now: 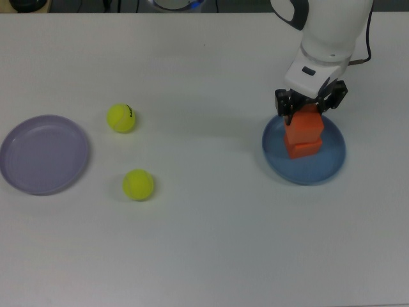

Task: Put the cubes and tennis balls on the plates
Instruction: 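Release the cube and move the gripper above a tennis ball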

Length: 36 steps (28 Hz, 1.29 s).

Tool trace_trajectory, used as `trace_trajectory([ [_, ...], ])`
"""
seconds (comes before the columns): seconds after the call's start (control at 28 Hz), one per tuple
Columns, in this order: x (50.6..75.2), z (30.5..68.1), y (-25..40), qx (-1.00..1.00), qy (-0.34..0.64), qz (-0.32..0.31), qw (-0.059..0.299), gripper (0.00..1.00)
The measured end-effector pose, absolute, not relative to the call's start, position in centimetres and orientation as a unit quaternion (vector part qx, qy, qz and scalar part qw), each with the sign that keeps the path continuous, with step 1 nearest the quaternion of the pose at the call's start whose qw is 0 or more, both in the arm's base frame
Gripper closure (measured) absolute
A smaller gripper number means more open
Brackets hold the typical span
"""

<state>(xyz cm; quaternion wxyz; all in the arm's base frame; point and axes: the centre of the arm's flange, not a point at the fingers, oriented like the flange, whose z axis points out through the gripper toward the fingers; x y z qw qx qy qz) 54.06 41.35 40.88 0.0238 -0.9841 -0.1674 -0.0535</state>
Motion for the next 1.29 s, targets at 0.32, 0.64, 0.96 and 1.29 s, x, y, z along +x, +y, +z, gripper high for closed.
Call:
trace_trajectory([
  [0.32,53.7,39.7,42.0,-0.982,-0.182,-0.052,0.011,0.37],
  [0.64,53.7,41.6,42.0,-0.981,-0.183,-0.065,0.013,0.12],
  [0.96,55.1,49.9,35.8,-0.989,-0.12,-0.082,0.015,0.0],
  [1.29,61.7,51.8,20.0,-0.996,0.019,-0.081,0.032,0.0],
])
